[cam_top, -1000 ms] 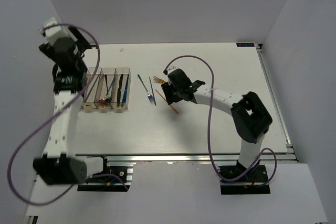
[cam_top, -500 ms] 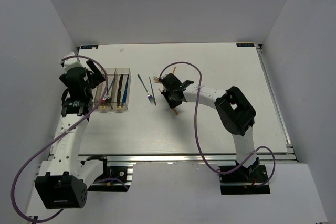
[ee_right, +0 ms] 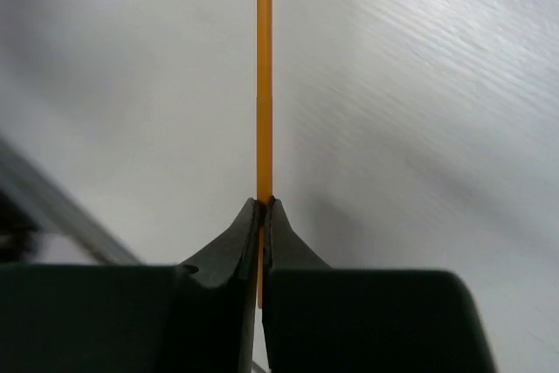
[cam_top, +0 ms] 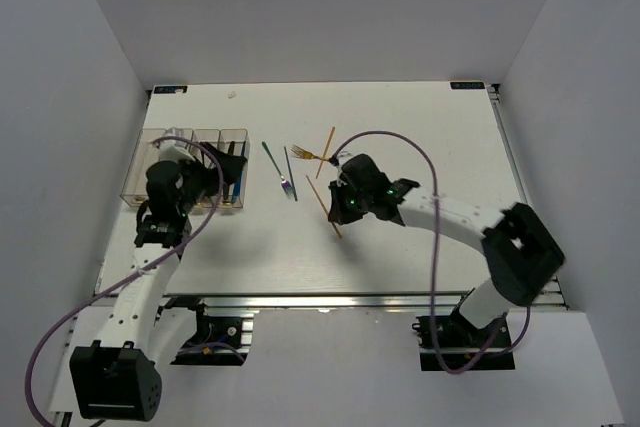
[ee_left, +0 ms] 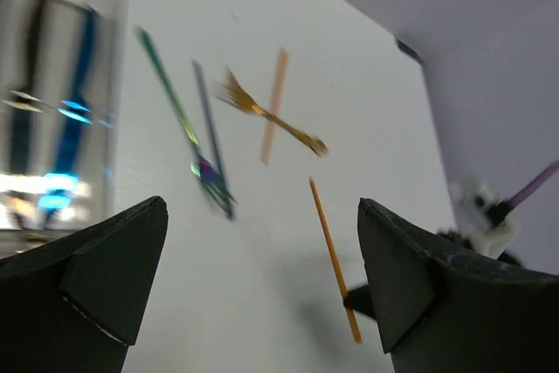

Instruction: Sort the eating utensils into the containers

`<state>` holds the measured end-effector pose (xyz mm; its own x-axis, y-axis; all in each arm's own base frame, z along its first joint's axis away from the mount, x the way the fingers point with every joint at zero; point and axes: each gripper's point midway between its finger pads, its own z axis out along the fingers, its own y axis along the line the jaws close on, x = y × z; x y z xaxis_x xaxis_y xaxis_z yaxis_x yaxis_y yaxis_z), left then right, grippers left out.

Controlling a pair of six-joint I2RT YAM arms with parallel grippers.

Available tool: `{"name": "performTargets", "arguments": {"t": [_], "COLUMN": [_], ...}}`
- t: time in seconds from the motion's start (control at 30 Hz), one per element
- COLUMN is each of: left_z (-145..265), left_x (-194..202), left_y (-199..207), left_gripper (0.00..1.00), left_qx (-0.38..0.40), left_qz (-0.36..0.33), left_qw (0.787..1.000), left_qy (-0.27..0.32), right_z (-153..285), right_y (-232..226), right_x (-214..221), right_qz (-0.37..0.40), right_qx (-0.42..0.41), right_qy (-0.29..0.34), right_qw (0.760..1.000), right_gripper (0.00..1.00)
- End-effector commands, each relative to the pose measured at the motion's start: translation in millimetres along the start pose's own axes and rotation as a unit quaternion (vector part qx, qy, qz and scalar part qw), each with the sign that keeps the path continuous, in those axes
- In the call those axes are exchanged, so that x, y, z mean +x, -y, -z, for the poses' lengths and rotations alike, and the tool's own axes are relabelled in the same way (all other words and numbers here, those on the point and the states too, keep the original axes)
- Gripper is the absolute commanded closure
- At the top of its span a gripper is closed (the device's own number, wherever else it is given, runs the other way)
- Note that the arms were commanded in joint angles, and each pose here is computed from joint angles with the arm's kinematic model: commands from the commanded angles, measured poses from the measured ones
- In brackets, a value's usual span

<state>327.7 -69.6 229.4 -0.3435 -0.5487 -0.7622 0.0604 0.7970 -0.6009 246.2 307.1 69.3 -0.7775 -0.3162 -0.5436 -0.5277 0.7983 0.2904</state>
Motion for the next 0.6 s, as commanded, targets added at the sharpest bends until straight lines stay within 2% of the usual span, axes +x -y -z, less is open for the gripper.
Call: {"name": "performTargets", "arguments": {"t": [0.0,0.03,0.1,0.27,0.43,0.53,0.57], "left_z": [12.8,14.8,8.9,4.6,-12.5,-15.4,-16.3], "left_x": [26.8,41.9,48.9,61.3,76.4,78.0,73.8], "left_y": [83.8,101.0,111.3,132.9,125.8,130.6,134.5], "left_gripper": [0.02,0.02,0.02,0.04,0.23,0.69,1.00], "left_qx": [0.184,0.203,0.201,0.229,0.202,0.215,0.219], "left_qz": [0.055,0.046,0.042,0.053,0.056,0.058,0.056], "left_qw": [0.981,0.976,0.976,0.969,0.972,0.969,0.969], "left_qy": [-0.040,-0.062,-0.070,-0.082,-0.102,-0.107,-0.103], "right_z": [66.1,76.6,92.2,103.2,120.3,116.6,113.2], "right_y": [-93.9,-100.2,-114.2,-134.5,-155.2,-157.4,-154.6], "right_x": [-74.1,-71.1,-83.3,-84.5,-84.7,-83.2,-83.3], "right_qz": [-0.031,-0.055,-0.056,-0.049,-0.008,0.002,-0.001], "right_qx": [-0.225,-0.249,-0.282,-0.335,-0.375,-0.371,-0.362], "right_qy": [0.181,0.190,0.227,0.230,0.243,0.234,0.233], "right_qw": [0.957,0.948,0.930,0.913,0.895,0.898,0.903], "right_gripper": [1.00,1.00,1.00,1.00,1.00,1.00,1.00]}}
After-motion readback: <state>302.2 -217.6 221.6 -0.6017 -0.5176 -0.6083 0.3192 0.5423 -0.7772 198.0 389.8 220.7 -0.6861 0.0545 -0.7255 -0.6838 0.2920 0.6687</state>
